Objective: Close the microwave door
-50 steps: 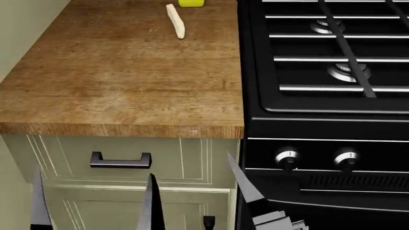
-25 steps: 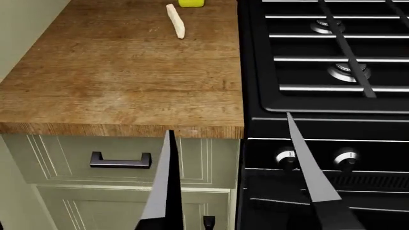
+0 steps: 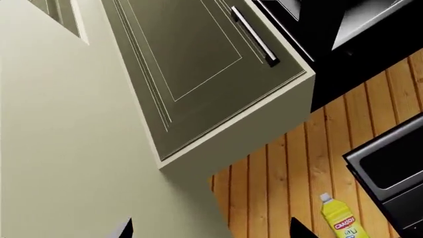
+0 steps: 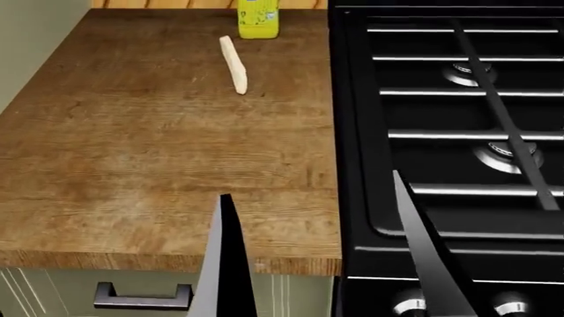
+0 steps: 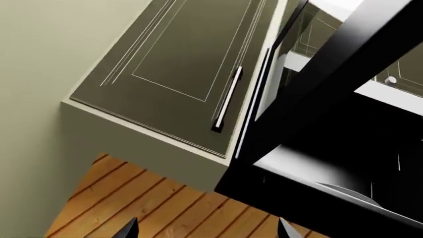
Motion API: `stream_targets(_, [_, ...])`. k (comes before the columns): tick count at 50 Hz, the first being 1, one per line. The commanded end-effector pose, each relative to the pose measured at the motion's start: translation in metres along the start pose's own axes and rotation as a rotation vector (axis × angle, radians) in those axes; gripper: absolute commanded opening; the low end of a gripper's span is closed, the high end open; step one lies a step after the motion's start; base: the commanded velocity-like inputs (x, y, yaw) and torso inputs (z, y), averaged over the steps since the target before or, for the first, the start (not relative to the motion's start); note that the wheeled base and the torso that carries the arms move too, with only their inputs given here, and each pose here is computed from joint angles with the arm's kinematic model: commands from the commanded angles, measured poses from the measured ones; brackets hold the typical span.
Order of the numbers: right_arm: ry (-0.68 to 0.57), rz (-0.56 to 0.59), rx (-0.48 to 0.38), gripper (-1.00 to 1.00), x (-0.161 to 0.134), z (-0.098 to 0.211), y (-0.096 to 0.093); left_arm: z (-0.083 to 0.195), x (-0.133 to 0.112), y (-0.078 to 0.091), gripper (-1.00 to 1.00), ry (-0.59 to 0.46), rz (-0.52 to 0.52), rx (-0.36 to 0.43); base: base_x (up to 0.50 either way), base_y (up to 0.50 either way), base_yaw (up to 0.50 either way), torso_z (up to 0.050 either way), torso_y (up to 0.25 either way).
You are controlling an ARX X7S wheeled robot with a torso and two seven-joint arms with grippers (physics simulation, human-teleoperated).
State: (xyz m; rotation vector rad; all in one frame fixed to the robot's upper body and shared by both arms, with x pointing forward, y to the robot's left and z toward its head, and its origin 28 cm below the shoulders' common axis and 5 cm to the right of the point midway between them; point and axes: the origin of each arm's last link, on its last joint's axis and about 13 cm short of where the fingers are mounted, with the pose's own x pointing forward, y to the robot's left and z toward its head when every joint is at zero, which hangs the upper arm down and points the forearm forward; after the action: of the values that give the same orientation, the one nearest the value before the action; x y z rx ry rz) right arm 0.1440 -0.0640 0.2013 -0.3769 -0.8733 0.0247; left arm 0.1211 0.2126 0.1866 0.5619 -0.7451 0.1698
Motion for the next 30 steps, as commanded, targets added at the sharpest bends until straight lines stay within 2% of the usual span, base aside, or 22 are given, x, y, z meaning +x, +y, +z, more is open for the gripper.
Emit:
stream_targets(1, [-0.005, 0.0, -0.009, 1.0, -0.001, 0.001, -0.001, 0.001, 0.0, -0.001, 1.0, -0.006, -0.009, 0.009, 0.5, 0.0, 0.0, 0.0, 0.0])
stream_targets(22, [0.006, -0.005, 0.013, 1.0, 0.0, 0.001, 0.0, 0.002, 0.001, -0.002, 1.0, -0.012, -0.029, 0.004, 0.5, 0.0, 0.0, 0.0, 0.001])
stream_targets(30, [-0.024, 0.029, 0.046, 1.0, 0.0, 0.01, 0.003, 0.003, 0.002, -0.004, 1.0, -0.011, -0.043, -0.003, 0.05, 0.0, 0.0, 0.0, 0.0])
